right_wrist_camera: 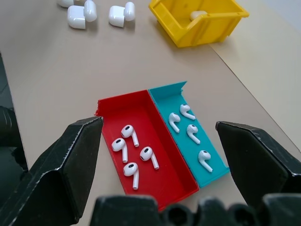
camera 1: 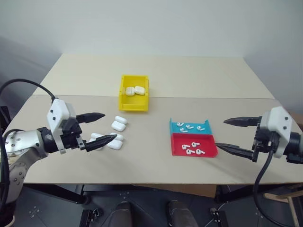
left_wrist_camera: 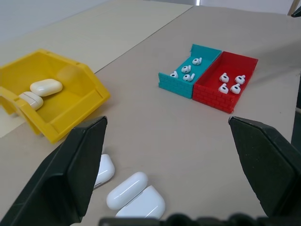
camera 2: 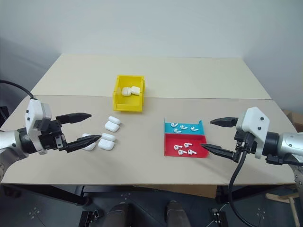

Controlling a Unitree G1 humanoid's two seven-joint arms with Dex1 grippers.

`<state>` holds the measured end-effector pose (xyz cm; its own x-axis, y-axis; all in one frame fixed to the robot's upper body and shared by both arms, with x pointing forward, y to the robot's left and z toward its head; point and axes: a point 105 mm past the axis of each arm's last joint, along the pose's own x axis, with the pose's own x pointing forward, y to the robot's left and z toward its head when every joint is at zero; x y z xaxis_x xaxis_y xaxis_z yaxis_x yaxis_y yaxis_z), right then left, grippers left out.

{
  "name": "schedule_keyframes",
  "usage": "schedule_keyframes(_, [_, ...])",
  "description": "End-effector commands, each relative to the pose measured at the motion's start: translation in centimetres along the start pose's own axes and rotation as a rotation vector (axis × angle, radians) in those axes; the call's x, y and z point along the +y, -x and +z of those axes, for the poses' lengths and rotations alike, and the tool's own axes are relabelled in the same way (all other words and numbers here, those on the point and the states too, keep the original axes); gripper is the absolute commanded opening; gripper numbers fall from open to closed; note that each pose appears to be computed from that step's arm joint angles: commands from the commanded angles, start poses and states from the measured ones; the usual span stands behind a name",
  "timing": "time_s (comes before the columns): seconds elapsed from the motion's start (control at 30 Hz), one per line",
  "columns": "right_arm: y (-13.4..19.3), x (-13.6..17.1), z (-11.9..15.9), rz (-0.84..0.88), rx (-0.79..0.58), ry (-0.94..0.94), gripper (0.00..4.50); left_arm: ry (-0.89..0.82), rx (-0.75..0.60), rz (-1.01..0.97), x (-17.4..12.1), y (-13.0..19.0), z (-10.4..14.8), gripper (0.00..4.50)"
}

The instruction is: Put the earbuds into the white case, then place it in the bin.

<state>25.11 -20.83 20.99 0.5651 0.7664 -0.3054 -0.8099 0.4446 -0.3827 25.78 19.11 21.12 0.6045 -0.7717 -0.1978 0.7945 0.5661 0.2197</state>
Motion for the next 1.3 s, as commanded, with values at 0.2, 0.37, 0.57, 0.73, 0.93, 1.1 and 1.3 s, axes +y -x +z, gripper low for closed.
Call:
schedule_keyframes(0.2, [0.4,-0.2,1.2,0.008,-0.014,0.031,4.46,-0.088,0.073,0.128,0.5,-0.4,0.2,4.5])
schedule_keyframes(0.37, [0.3,0.1,1.2,0.003,-0.017,0.025,4.46,-0.02,0.29,0.138,1.1,-0.7,-1.5,4.5])
schedule_keyframes(0.57, [0.1,0.8,1.1,0.002,-0.026,0.01,4.46,0.064,0.504,0.177,2.6,0.0,-3.0,4.5])
schedule_keyframes(0.73, [-0.1,1.0,1.0,0.001,-0.029,0.003,4.46,0.113,0.615,0.256,3.5,1.1,-5.0,4.5])
schedule_keyframes(0.93, [-0.9,1.2,1.1,0.012,-0.055,-0.01,4.46,0.237,0.759,0.302,4.5,2.4,-6.3,4.5])
schedule_keyframes(1.1, [-1.4,1.8,1.0,0.013,-0.072,-0.023,4.46,0.34,0.882,0.289,4.0,2.4,-6.5,4.5])
schedule_keyframes(1.3, [-1.8,2.2,1.0,0.003,-0.089,-0.031,4.46,0.352,0.92,0.272,3.9,1.0,-6.3,4.5])
